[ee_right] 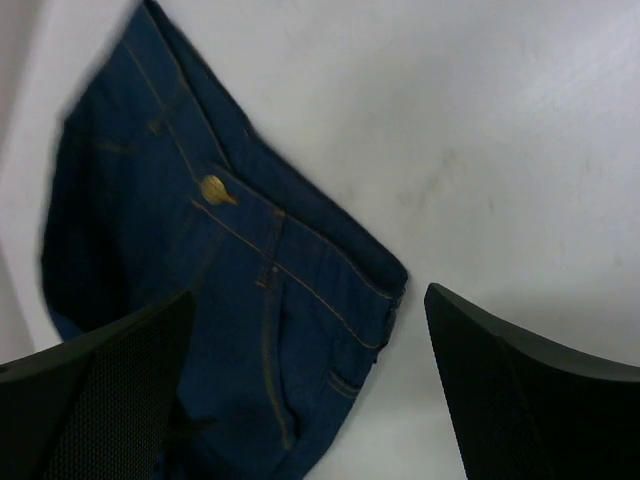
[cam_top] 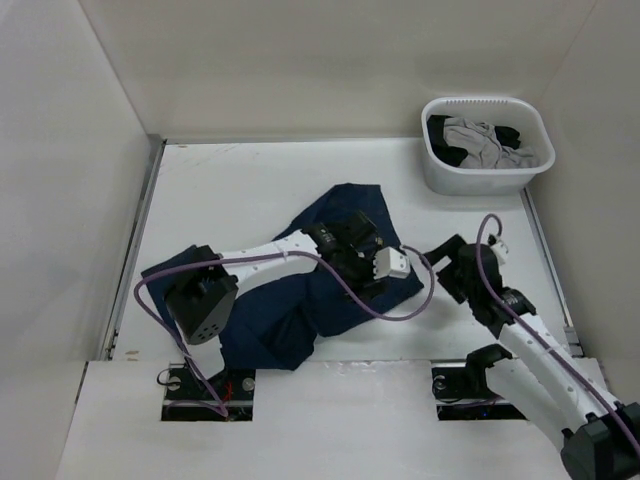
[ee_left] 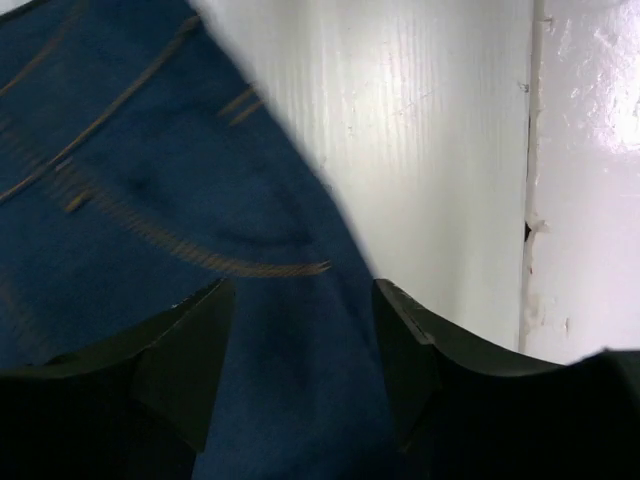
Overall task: Fold and stack the trousers
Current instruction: Flatten the trousers out
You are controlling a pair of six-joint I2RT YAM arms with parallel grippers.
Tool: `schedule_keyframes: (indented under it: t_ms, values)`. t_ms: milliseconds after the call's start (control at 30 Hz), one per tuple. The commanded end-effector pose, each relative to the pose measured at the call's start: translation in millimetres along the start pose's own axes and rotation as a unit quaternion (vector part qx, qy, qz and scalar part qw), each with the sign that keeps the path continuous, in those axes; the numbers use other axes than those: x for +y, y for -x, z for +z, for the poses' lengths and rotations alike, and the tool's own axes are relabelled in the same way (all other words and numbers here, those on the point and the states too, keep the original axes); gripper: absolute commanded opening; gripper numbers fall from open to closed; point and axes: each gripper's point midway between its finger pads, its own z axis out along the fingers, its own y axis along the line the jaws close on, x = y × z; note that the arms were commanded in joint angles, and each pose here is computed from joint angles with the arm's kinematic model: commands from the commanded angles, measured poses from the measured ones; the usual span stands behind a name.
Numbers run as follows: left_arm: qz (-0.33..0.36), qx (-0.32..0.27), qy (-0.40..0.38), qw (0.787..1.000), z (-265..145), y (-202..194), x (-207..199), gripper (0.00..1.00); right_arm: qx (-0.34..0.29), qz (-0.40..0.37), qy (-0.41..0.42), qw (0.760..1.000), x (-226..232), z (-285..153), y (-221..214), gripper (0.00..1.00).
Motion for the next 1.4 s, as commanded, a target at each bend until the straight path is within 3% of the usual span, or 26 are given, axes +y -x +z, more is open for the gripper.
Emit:
schedule_keyframes:
  t_ms: [0,167,367,433,500,600,700,867,967,1033,1067,1100,1133,1200,1267,1367]
  values:
    - [-0.049,-0.039,0.034,0.997,-44.4,10.5,33.1,0.58,0.076,0.032,-0.041,0.996,-22.1,-0.1,-52.8,1.0]
    - [-0.065,-0.032,0.056,0.996,-104.7,2.5,29.9,0.61,0.149,0.028,-0.048,0.987,-17.1,5.1,-105.0,1.0]
    - [-0.094,0.063,0.135,0.984,-159.9,-83.3,24.8,0.63,0.18,0.049,-0.08,0.979,-29.7,30.5,-139.0,1.0]
    - [-0.124,0.074,0.169,0.975,-174.7,-111.4,33.1,0.65,0.175,0.075,-0.085,0.978,-31.5,43.3,-137.1,0.79]
    - [-0.152,0.088,0.183,0.967,-179.9,-137.1,36.9,0.67,0.177,0.099,-0.088,0.975,-33.0,55.2,-139.3,0.49]
    - [-0.175,0.126,0.155,0.964,-166.5,-167.0,29.8,0.66,0.172,0.115,-0.103,0.973,-39.0,66.8,-135.3,0.14]
    - [-0.181,0.145,0.108,0.967,-151.7,-177.3,15.3,0.65,0.154,0.121,-0.097,0.976,-35.8,66.2,-121.8,0.0]
    - [-0.164,0.167,0.015,0.972,-142.8,-189.3,-20.9,0.61,0.08,0.147,-0.104,0.98,-44.3,46.1,-75.9,0.0]
    - [-0.168,0.183,-0.061,0.967,-139.9,-192.8,-49.1,0.52,0.034,0.154,-0.115,0.981,-54.6,27.2,-48.0,0.0]
    - [-0.178,0.193,-0.1,0.96,-138.5,-196.1,-61.2,0.37,0.017,0.157,-0.126,0.979,-64.9,15.3,-36.6,0.0]
    - [-0.184,0.202,-0.11,0.955,-135.6,-199.3,-62.5,0.19,0.007,0.158,-0.129,0.979,-70.9,6.9,-30.6,0.0]
    - [-0.19,0.206,-0.108,0.954,-132.8,-200.8,-59.9,0.08,0.002,0.157,-0.131,0.979,-74.9,0.6,-27.4,0.0]
    - [-0.195,0.207,-0.094,0.954,-130.1,-200.8,-52.6,0.02,-0.005,0.159,-0.134,0.978,-78.9,-4.3,-24.3,0.0]
    - [-0.196,0.194,-0.026,0.961,-130.6,-194.9,-16.2,0.0,-0.022,0.162,-0.147,0.975,-90.9,-16.7,-17.7,0.0]
    - [-0.186,0.156,0.099,0.965,-148.8,-179.8,51.7,0.0,-0.036,0.161,-0.16,0.973,-102.0,-26.7,-13.2,0.0]
    - [-0.191,0.077,0.28,0.938,-203.1,-145.0,155.3,0.0,-0.039,0.154,-0.171,0.972,-112.3,-32.3,-13.9,0.0]
